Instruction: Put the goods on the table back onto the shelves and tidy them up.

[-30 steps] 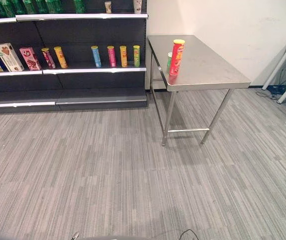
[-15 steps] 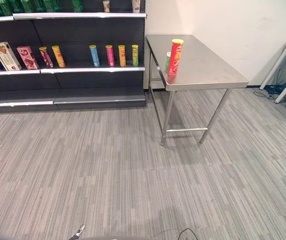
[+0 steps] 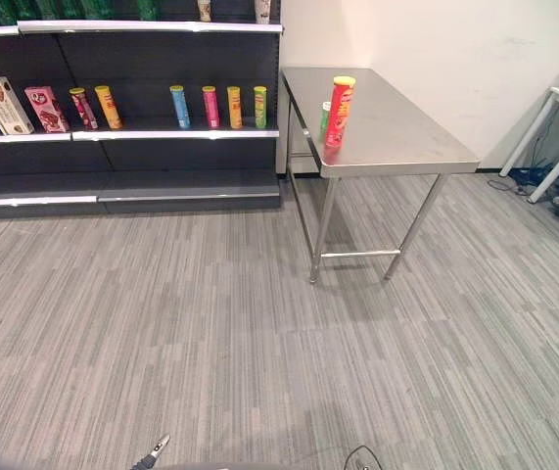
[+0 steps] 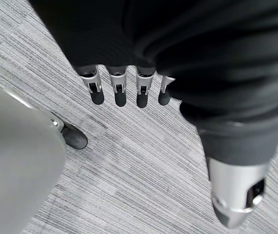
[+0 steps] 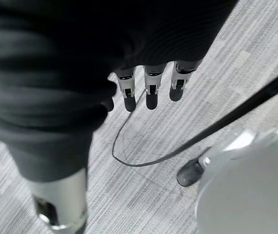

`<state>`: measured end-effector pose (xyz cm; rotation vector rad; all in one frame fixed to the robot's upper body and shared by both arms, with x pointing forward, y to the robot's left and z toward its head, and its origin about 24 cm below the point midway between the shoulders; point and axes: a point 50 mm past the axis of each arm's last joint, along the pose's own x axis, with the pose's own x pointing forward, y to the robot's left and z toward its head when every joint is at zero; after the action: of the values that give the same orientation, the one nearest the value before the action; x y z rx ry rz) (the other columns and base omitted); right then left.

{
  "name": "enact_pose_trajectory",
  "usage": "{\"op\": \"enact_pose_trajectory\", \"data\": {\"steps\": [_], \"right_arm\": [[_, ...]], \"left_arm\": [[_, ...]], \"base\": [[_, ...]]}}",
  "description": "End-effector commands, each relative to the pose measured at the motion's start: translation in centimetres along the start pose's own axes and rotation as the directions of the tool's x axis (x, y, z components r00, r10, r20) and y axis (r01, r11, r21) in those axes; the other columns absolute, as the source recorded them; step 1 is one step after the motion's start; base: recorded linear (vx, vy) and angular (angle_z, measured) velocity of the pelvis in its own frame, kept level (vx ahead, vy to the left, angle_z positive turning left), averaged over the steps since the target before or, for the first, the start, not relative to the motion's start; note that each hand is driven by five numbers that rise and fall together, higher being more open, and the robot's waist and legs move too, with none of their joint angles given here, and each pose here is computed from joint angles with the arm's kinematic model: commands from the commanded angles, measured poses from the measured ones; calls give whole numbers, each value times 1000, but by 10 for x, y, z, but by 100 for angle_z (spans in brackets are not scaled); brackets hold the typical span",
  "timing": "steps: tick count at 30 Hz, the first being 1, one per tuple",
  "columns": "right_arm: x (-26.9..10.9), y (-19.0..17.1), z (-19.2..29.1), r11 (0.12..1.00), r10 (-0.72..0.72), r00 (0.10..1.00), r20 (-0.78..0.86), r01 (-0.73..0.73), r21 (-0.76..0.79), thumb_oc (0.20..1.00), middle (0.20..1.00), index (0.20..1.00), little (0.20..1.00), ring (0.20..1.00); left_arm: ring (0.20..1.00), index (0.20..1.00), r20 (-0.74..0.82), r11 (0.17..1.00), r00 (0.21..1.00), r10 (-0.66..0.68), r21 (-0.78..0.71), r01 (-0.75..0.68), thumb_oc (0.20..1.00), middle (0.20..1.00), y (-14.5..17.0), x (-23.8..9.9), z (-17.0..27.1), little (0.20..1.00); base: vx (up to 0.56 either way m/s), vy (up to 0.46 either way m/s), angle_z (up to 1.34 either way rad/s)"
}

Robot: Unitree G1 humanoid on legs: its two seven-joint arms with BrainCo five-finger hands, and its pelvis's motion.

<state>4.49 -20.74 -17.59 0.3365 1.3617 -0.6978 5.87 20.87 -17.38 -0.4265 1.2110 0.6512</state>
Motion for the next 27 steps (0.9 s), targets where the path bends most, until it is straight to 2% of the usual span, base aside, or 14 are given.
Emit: {"op": "enact_pose_trajectory", "data": {"steps": [1,9,14,16,17,19,27], "right_arm": [[-2,12,8,995,25,1000,16,-24,-93,1000,1000,1000,1000,1000],[-2,15,23,994,46,997,66,-39,-106,1000,1000,1000,1000,1000],[-5,25,51,989,80,985,152,-60,-132,1000,1000,1000,1000,1000],[-4,19,52,991,66,988,143,-48,-125,1000,1000,1000,1000,1000],[-4,19,52,991,66,988,143,-48,-125,1000,1000,1000,1000,1000],[-3,11,49,996,41,992,122,-31,-85,1000,1000,1000,1000,1000],[0,-10,42,999,-34,995,89,38,-35,1000,1000,1000,1000,1000]], "left_arm": [[1000,1000,-7,998,1000,-27,62,28,1000,1000,-12,0,2,1000],[1000,1000,0,998,1000,-19,58,19,1000,1000,-3,1,7,1000],[1000,1000,79,996,993,-85,-23,87,1000,1000,-24,2,33,1000],[1000,1000,92,993,993,-75,-88,83,1000,1000,-21,2,37,1000],[1000,1000,92,993,993,-75,-88,83,1000,1000,-21,2,37,1000],[1000,1000,97,978,994,-57,-192,75,1000,1000,-12,2,37,1000],[1000,1000,57,944,998,7,-329,12,1000,1000,4,2,27,1000]], "base": [[22,-34,0],[-28,-37,0],[-115,-84,-5],[87,-23,-20],[233,46,-15],[287,88,-1],[396,242,1]]}}
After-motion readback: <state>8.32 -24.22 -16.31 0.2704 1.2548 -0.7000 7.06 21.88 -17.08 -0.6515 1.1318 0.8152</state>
